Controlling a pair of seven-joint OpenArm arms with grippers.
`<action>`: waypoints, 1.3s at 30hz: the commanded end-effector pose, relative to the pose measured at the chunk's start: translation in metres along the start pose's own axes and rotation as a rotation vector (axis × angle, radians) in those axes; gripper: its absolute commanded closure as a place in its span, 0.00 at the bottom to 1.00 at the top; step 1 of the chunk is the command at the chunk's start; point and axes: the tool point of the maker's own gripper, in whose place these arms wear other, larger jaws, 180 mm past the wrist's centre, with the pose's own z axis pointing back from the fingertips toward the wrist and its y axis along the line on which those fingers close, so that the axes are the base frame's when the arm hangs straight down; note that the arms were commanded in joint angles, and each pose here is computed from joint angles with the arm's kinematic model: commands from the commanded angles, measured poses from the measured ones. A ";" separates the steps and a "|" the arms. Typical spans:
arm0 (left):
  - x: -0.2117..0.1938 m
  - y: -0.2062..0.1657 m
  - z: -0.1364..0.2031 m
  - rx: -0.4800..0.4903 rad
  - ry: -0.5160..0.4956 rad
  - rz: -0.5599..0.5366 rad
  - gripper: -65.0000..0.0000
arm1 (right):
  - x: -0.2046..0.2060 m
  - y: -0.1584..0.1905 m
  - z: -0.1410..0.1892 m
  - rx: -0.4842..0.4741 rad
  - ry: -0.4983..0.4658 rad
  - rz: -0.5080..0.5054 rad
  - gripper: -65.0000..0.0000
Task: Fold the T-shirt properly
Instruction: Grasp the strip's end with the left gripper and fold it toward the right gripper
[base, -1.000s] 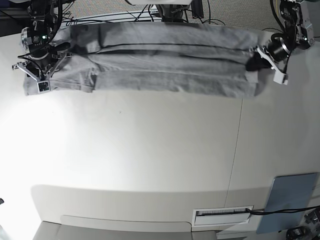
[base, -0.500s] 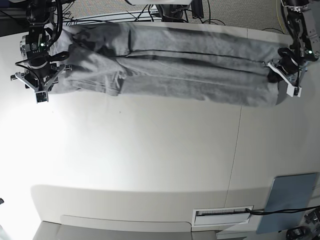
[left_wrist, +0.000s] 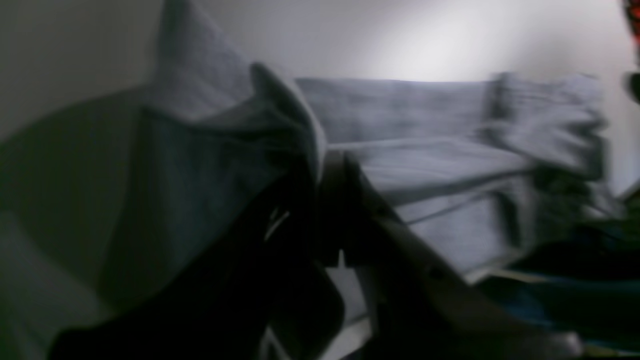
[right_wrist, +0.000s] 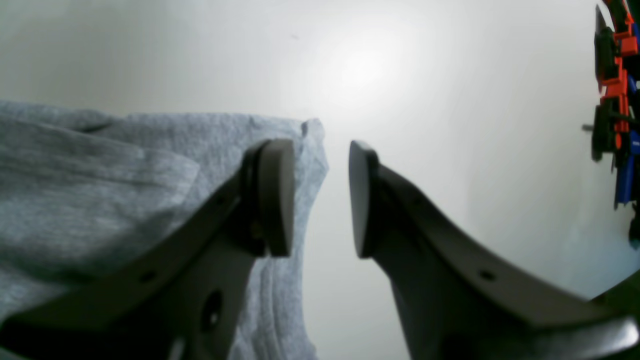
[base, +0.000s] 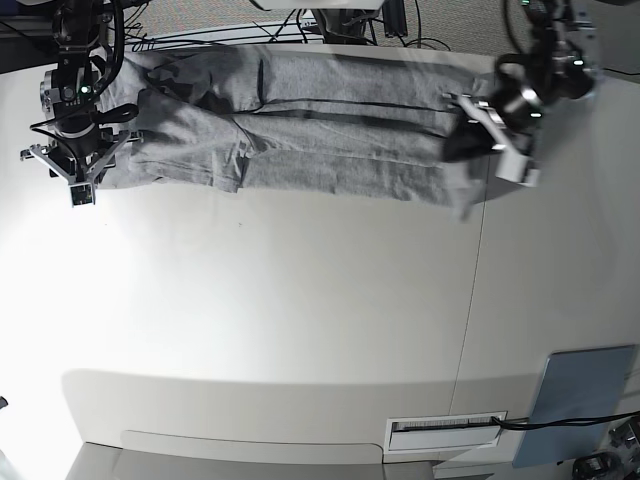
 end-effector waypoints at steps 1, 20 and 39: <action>0.005 -0.019 -0.005 -0.058 -0.024 -0.002 1.00 | 0.012 -0.010 0.002 -0.027 -0.045 0.003 0.71; -0.028 -0.147 -0.085 -0.244 0.045 -0.107 1.00 | 0.011 -0.011 0.003 -0.036 -0.041 -0.003 0.71; 0.011 -0.148 -0.086 -0.312 -0.015 -0.299 0.52 | 0.009 -0.011 0.002 -0.036 -0.028 -0.003 0.71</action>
